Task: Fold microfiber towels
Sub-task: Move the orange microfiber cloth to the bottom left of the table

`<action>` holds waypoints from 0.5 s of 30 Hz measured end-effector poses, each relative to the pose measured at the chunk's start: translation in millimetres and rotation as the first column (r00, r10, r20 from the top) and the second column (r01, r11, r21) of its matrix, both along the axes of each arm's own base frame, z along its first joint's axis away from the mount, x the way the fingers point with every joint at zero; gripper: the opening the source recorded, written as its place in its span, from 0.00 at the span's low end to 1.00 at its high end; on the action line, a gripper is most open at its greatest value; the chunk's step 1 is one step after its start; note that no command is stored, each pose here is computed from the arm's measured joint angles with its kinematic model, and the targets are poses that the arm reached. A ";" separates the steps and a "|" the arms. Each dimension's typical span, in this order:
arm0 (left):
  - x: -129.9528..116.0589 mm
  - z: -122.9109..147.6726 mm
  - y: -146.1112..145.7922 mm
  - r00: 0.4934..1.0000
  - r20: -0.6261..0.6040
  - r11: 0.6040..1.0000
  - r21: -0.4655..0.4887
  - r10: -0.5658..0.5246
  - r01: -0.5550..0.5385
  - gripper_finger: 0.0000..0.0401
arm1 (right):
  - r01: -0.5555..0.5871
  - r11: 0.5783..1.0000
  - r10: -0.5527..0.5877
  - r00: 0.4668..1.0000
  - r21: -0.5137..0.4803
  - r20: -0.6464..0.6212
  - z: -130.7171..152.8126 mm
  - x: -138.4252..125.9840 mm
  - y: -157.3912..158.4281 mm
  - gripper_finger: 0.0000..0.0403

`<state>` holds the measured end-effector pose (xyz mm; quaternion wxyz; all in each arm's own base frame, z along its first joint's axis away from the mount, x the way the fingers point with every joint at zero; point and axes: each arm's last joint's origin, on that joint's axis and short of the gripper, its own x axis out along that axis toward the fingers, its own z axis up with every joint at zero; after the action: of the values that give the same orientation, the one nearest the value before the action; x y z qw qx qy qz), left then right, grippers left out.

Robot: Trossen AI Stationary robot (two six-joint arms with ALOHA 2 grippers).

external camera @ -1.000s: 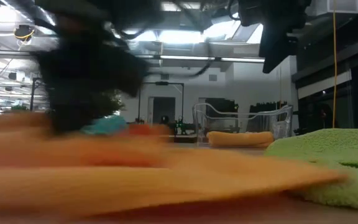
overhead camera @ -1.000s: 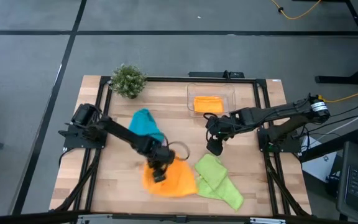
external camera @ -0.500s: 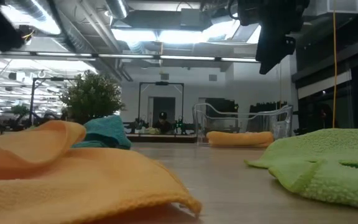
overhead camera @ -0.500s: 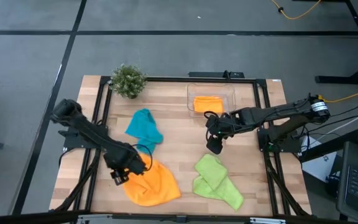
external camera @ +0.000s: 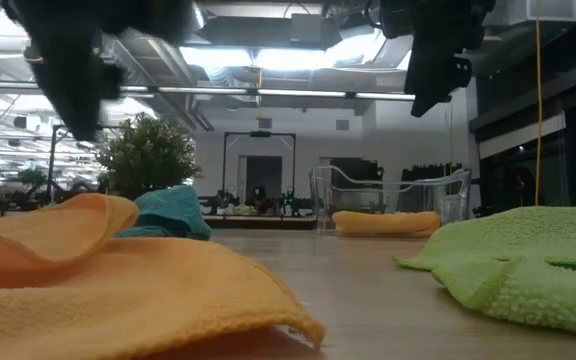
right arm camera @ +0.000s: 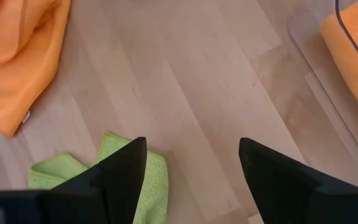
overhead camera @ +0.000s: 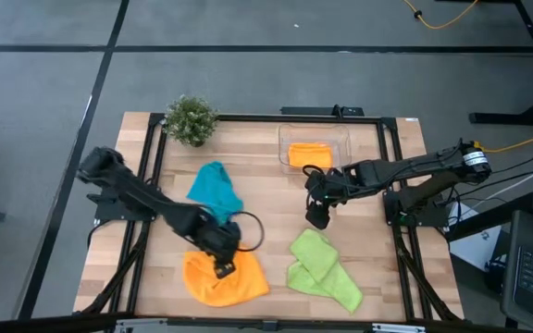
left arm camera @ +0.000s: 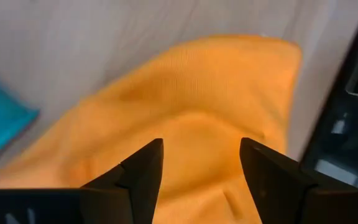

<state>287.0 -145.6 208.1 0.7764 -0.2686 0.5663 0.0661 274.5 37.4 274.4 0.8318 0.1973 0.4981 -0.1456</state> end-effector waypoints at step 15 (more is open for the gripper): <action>-44.7 -53.3 -6.4 0.761 -0.647 0.980 0.120 -0.043 0.158 0.52 | -0.003 1.000 0.003 1.000 -0.002 -0.005 -0.2 -0.4 0.0 0.64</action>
<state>242.3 -152.0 154.8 0.5583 -0.1329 0.8033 0.1592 274.1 37.4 274.2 0.8310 0.1954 0.5002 -0.1454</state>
